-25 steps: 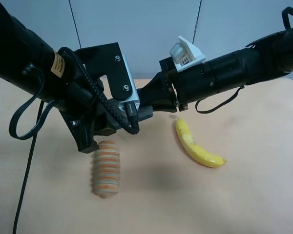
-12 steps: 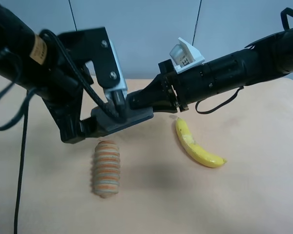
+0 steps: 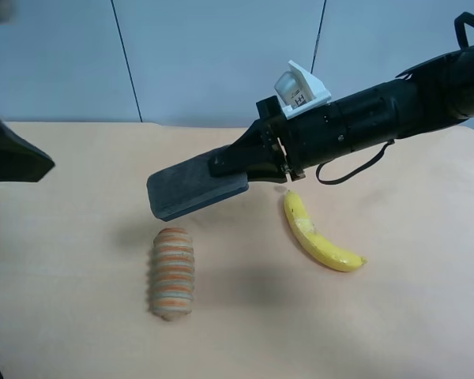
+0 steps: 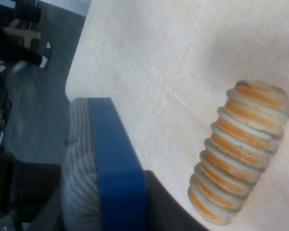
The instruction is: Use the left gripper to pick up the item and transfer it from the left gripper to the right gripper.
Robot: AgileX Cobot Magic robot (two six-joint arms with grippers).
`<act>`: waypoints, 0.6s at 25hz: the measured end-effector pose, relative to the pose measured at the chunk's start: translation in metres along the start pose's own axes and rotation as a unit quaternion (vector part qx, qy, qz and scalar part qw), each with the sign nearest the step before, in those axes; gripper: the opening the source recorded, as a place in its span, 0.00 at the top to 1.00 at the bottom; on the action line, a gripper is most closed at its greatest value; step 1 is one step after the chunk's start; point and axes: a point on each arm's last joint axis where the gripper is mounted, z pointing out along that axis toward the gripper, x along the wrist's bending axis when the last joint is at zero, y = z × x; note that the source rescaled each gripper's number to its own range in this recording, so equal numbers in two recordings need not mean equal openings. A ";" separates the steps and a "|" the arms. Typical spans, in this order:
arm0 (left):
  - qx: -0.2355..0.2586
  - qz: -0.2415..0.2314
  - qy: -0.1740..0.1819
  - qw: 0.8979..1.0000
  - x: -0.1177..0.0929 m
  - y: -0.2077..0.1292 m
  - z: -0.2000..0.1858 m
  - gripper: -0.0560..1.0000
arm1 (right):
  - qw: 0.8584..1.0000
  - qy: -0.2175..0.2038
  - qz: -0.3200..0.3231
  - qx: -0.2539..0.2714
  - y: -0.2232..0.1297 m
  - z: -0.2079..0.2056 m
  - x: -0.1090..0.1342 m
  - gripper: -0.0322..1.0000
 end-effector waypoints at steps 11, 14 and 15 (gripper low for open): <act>-0.087 -0.107 -0.016 0.990 -0.015 -0.141 -0.056 0.00 | 1.000 0.000 0.000 0.000 0.000 0.000 0.000 0.96; -0.127 -0.123 -0.043 0.983 -0.022 -0.162 -0.063 0.00 | 1.000 0.000 0.000 0.000 0.000 0.000 0.000 0.96; -0.135 -0.125 -0.049 0.982 -0.024 -0.169 -0.063 0.00 | 1.000 0.000 0.000 0.000 0.000 0.000 0.000 0.96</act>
